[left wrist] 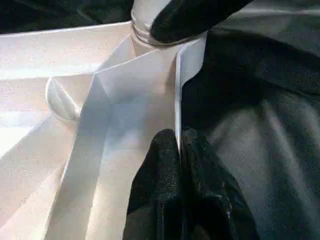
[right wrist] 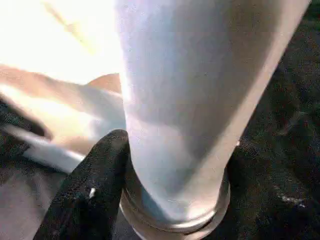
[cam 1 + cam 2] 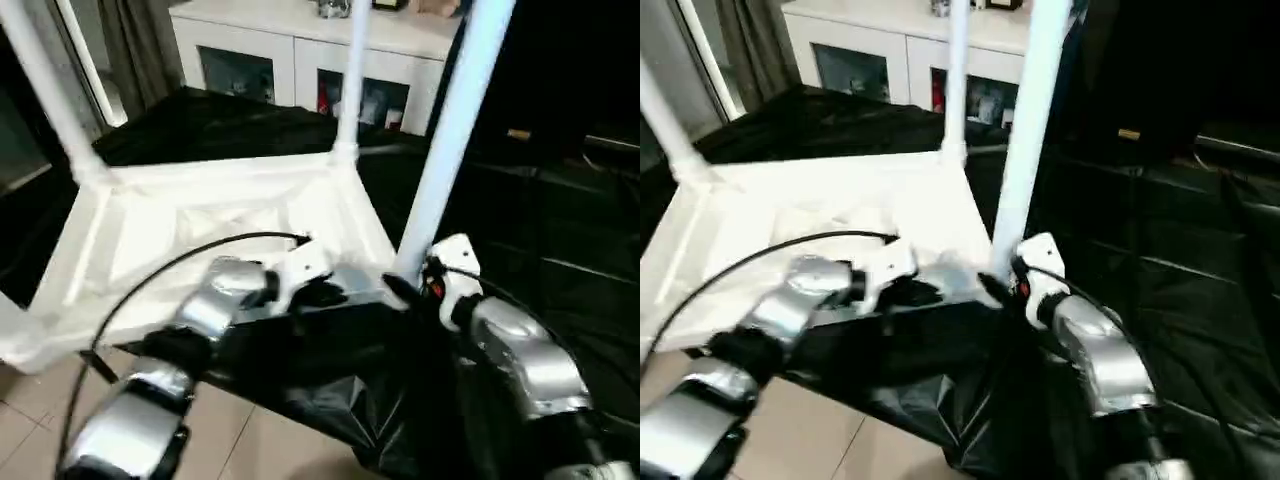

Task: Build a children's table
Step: Rotate leg to tighten

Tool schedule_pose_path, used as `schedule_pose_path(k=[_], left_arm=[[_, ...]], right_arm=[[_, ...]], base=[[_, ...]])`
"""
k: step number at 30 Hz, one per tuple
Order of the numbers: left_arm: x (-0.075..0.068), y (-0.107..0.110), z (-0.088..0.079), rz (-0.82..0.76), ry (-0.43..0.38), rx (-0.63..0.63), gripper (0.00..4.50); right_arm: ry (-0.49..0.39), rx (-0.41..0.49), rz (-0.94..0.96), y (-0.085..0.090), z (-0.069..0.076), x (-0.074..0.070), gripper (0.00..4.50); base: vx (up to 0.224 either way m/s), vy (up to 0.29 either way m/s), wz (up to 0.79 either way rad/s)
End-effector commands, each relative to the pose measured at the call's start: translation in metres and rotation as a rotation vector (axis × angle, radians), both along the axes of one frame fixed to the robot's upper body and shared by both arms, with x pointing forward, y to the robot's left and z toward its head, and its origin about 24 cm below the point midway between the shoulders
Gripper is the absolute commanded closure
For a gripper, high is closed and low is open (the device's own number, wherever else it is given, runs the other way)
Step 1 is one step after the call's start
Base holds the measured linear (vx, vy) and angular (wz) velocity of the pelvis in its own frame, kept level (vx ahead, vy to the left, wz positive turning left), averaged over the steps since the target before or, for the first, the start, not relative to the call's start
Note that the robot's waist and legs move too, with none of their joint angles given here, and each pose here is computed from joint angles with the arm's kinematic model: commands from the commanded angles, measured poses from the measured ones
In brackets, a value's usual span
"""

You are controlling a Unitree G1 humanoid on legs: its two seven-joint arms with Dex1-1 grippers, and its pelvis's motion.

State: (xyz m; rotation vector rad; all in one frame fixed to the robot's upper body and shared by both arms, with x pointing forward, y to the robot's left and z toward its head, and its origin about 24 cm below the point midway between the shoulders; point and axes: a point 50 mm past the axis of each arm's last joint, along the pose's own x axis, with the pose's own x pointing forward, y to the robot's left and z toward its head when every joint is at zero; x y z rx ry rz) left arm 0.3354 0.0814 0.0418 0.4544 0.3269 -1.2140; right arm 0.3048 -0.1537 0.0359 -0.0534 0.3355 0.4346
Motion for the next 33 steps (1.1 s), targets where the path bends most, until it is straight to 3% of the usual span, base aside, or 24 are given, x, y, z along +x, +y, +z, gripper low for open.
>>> schedule_pose_path(k=[1, 3, 5, 8, 9, 12, 14, 18, 25, 26, 30, 33], left_arm=[[0.001, -0.006, -0.011, 0.096, 0.013, 0.034, 4.50], [0.006, -0.030, -0.007, 0.135, -0.011, 0.015, 4.50], [0.006, -0.035, -0.006, 0.122, -0.019, 0.020, 4.50], [0.005, -0.037, -0.005, 0.101, -0.040, 0.030, 4.50], [0.005, -0.036, -0.006, 0.093, -0.036, 0.034, 4.50], [0.004, -0.031, -0.008, 0.081, -0.039, 0.049, 4.50], [0.004, -0.029, -0.010, 0.074, -0.043, 0.050, 4.50], [0.003, -0.028, -0.009, 0.058, -0.057, 0.038, 4.50], [0.008, -0.030, 0.006, 0.089, -0.118, -0.079, 4.50], [0.009, -0.029, 0.007, 0.090, -0.123, -0.085, 4.22], [0.009, -0.019, 0.012, 0.082, -0.081, -0.128, 3.84], [0.009, -0.010, 0.017, 0.085, -0.086, -0.137, 3.78]], right_arm=[[0.097, -0.016, -0.097, 0.001, -0.019, -0.004, 1.88], [0.094, 0.001, -0.153, 0.020, -0.020, -0.002, 1.88], [0.082, -0.008, -0.146, 0.025, -0.020, -0.001, 1.88], [0.058, -0.039, -0.139, 0.025, -0.018, -0.001, 1.88], [0.049, -0.032, -0.137, 0.025, -0.017, -0.001, 1.39], [0.032, 0.002, -0.144, 0.022, -0.013, -0.001, 1.27], [0.023, -0.008, -0.145, 0.020, -0.012, -0.002, 0.97], [-0.018, -0.047, -0.136, 0.015, -0.007, -0.002, 0.77], [-0.084, -0.035, -0.003, -0.002, 0.013, -0.012, 0.77], [-0.086, -0.035, 0.007, -0.004, 0.014, -0.014, 0.73], [-0.080, -0.064, 0.133, -0.027, 0.022, -0.031, 0.70], [-0.067, -0.063, 0.180, -0.037, 0.026, -0.037, 0.70]], base=[[0.000, 0.000, 0.00], [0.000, 0.000, 0.00], [0.000, 0.000, 0.00], [0.000, 0.000, 0.00], [0.000, 0.000, 0.00], [0.000, 0.000, 0.00], [0.000, 0.000, 0.00], [0.000, 0.000, 0.00], [0.000, 0.000, 0.00], [0.000, 0.000, 0.00], [0.000, 0.000, 0.00], [0.000, 0.000, 0.00]])
